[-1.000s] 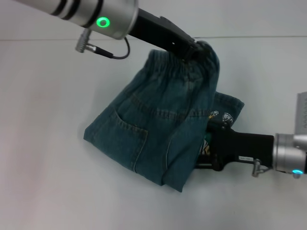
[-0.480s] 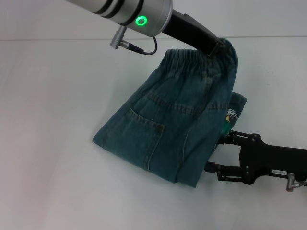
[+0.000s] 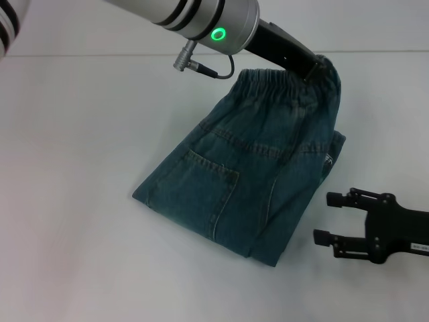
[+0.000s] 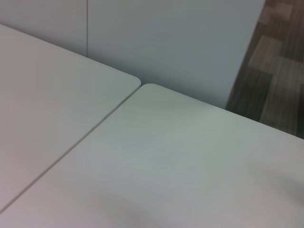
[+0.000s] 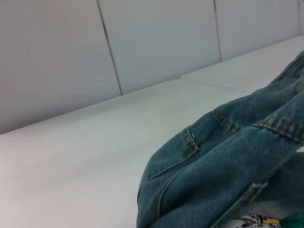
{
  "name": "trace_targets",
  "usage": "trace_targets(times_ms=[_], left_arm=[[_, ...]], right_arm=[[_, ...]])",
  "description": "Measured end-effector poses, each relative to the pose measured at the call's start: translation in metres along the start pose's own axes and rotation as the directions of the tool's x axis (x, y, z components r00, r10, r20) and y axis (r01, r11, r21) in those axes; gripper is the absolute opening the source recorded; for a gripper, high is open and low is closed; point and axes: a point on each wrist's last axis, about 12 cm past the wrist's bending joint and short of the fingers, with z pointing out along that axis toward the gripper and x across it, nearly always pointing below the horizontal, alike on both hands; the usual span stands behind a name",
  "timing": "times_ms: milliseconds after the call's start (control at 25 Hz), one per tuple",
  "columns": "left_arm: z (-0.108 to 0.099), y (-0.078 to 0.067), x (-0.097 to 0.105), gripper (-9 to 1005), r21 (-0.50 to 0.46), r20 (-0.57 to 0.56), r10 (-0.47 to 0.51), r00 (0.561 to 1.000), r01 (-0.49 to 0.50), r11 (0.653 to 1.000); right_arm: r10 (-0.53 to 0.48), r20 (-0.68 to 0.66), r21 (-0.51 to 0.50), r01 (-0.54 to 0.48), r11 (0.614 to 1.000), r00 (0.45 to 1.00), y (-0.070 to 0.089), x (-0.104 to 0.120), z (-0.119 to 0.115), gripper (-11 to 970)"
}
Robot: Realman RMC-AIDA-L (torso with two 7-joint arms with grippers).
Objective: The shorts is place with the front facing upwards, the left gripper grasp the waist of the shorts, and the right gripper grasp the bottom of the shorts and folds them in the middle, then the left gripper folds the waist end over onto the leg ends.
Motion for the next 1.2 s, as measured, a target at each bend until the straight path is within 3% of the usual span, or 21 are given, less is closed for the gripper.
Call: trace_targets(times_ms=[520,680,840,1200], left_arm=[[0.017,-0.012,0.003,51,0.022,-0.002,0.020,1.000,-0.020,1.000],[0.018,-0.014,0.002,52,0.024,0.048,0.008,0.999,-0.009,1.000],[0.017,-0.011,0.003,246,0.014,0.080,-0.014,0.997,0.013,1.000],[0.007,-0.003,0.012,544,-0.015,0.112,-0.019,0.994,0.021,1.000]], right_arm=[[0.015,-0.021,-0.015,-0.016,1.000,1.000,-0.001,0.000,-0.006,851],[0.013,-0.024,-0.015,-0.013,1.000,1.000,-0.001,0.000,-0.005,851],[0.016,-0.025,-0.016,-0.016,1.000,1.000,-0.001,0.000,-0.004,851],[0.019,-0.021,-0.008,-0.019,1.000,1.000,-0.001,0.000,-0.004,851]])
